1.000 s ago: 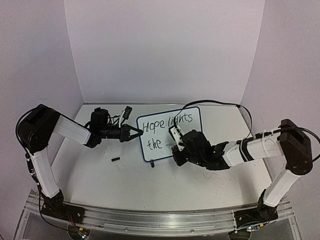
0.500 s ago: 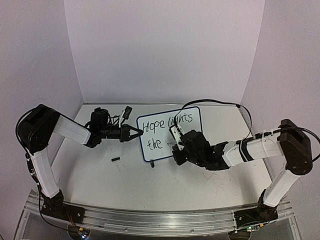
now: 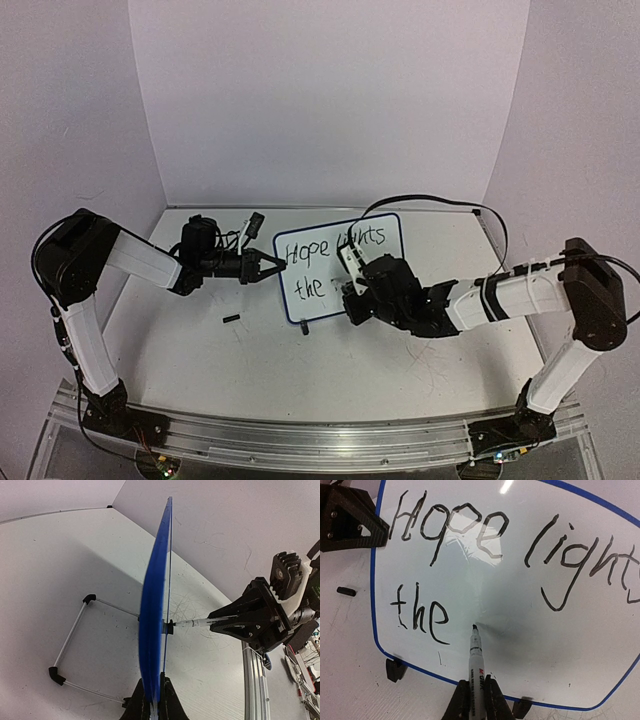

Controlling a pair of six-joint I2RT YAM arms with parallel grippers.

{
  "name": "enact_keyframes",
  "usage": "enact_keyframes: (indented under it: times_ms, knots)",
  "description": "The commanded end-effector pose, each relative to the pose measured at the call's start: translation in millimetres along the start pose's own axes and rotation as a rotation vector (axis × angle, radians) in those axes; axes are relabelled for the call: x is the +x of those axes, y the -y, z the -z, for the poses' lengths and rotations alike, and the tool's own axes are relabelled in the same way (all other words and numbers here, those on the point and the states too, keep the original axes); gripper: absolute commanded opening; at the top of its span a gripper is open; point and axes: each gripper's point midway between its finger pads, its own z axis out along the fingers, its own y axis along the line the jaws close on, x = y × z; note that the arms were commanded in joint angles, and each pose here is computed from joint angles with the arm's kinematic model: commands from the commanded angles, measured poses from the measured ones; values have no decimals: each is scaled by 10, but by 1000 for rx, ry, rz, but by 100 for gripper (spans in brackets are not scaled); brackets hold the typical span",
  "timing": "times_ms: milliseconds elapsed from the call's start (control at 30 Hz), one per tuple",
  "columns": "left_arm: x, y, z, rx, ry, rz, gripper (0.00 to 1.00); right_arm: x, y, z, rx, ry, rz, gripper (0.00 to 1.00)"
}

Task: Write a sentence on the whiteboard

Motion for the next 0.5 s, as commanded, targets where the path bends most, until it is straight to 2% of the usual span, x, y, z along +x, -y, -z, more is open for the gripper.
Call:
enact_keyframes:
  times_ms: [0, 467]
  knots:
    - [181, -87, -42, -53, -60, 2, 0, -193, 16, -84, 21, 41, -7, 0]
    - [180, -85, -39, -52, -61, 1, 0, 129, 132, -46, 69, -44, -16, 0]
